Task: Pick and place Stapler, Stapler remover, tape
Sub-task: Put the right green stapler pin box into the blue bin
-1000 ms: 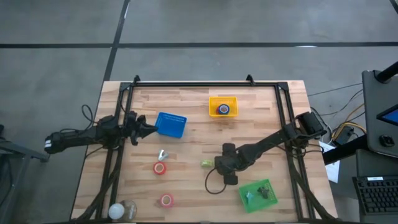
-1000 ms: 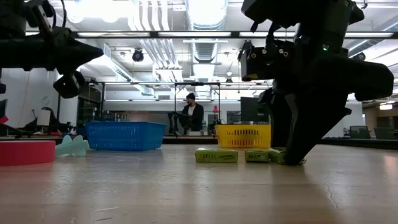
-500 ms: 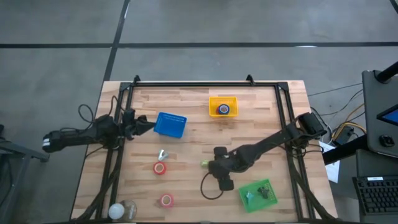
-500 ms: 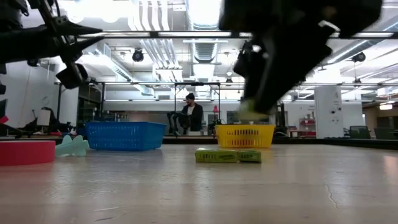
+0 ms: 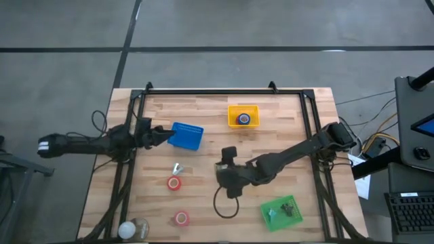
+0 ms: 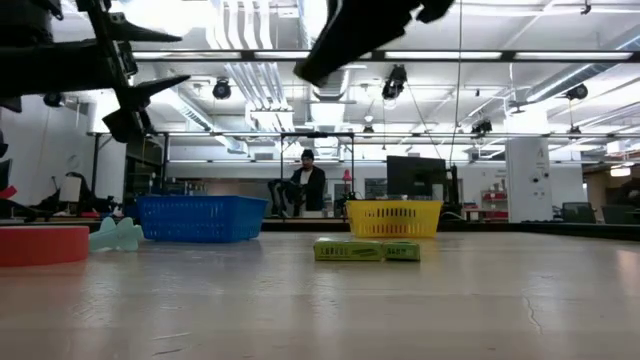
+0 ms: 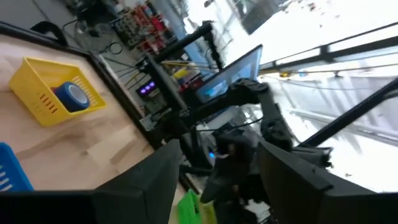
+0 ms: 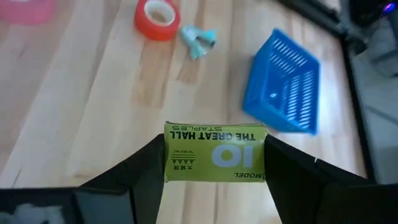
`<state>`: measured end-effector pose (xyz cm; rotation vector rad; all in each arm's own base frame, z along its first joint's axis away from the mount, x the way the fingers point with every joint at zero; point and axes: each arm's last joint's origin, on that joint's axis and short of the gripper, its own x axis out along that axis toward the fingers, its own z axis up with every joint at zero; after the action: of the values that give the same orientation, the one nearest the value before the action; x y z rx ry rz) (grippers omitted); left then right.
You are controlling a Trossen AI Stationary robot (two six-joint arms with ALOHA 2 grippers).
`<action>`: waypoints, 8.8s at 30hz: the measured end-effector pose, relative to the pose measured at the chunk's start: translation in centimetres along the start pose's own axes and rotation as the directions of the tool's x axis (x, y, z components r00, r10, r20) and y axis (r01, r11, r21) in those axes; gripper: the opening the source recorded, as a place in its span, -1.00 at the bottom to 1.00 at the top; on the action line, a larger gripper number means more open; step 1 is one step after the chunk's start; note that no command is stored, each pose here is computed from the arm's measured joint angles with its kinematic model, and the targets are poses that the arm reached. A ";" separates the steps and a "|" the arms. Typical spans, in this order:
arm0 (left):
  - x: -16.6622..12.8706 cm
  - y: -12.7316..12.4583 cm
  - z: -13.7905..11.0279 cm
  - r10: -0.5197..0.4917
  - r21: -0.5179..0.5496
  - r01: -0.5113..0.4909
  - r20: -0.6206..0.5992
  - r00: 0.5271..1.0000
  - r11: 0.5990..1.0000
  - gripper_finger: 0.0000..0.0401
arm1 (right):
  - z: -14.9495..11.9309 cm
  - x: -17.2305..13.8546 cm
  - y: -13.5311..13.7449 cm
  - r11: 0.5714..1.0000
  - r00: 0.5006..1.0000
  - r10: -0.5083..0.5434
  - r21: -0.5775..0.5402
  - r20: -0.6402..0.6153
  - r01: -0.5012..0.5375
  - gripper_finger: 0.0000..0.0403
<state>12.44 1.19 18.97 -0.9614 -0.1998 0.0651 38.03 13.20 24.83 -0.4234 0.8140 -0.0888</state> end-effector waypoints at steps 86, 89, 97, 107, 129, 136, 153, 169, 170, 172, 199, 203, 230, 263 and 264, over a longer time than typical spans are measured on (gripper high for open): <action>9.1 -0.9 -2.5 0.823 0.458 -0.723 -0.032 0.568 0.517 -0.65 | -1.9 0.4 -0.8 0.984 0.975 -0.164 0.044 -0.148 0.172 0.41; 8.9 -0.1 -1.8 0.856 0.457 -0.756 -0.024 0.516 0.468 -0.66 | -1.9 0.3 -0.6 0.984 0.976 -0.161 0.050 -0.146 0.170 0.39; 9.0 0.6 -1.1 0.866 0.457 -0.761 -0.045 0.498 0.461 -0.63 | -1.9 0.3 -0.6 0.983 0.976 -0.161 0.061 -0.145 0.171 0.41; 9.0 0.4 -1.0 0.862 0.474 -0.748 -0.049 0.504 0.464 0.01 | -2.0 0.3 -0.5 0.983 0.981 -0.118 0.122 -0.156 0.137 0.48; 8.5 -10.0 -6.7 0.285 0.552 -0.097 -0.267 0.921 0.828 0.22 | -8.6 3.5 1.5 0.937 0.925 0.219 0.333 -0.310 -0.111 0.59; 6.5 -11.5 -8.1 0.069 0.634 0.100 -0.237 0.969 0.767 0.22 | -9.4 4.3 1.7 0.925 0.937 0.229 0.358 -0.263 -0.126 0.60; 1.4 -4.4 -9.7 0.073 0.506 0.106 -0.321 0.944 0.856 0.22 | -11.0 5.4 2.1 0.898 0.949 0.234 0.422 -0.209 -0.128 0.48; -1.6 1.0 -10.8 0.270 0.636 0.060 -0.409 0.872 0.769 0.22 | -11.0 5.6 2.2 0.892 0.948 0.252 0.427 -0.196 -0.148 0.43; -1.6 1.2 -10.9 0.282 0.644 0.058 -0.412 0.867 0.763 0.22 | -11.0 5.7 2.3 0.891 0.949 0.252 0.429 -0.190 -0.151 0.43; -1.7 1.3 -10.9 0.294 0.652 0.056 -0.416 0.860 0.756 0.22 | -11.0 5.7 2.3 0.891 0.949 0.252 0.429 -0.189 -0.151 0.42; -1.7 1.3 -10.9 0.298 0.654 0.056 -0.417 0.859 0.754 0.22 | -11.0 5.7 2.4 0.891 0.949 0.255 0.427 -0.186 -0.155 0.35; -1.7 1.3 -10.9 0.298 0.655 0.056 -0.417 0.859 0.754 0.22 | -11.0 5.7 2.4 0.891 0.949 0.256 0.427 -0.186 -0.156 0.38; -1.7 1.3 -10.9 0.298 0.655 0.056 -0.417 0.859 0.754 0.22 | -10.7 5.4 3.1 0.870 0.932 0.322 0.441 -0.167 -0.221 0.62; -1.7 1.3 -11.0 0.300 0.656 0.056 -0.417 0.858 0.753 0.22 | -12.1 5.5 3.6 0.893 0.943 0.282 0.407 -0.178 -0.191 0.08; -1.7 1.4 -11.0 0.300 0.656 0.056 -0.417 0.858 0.753 0.22 | -12.1 5.5 3.6 0.893 0.942 0.284 0.407 -0.178 -0.192 0.07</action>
<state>12.96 -7.13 11.53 -0.2534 0.3689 0.0040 32.81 11.13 12.30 0.0660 1.0502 -0.0666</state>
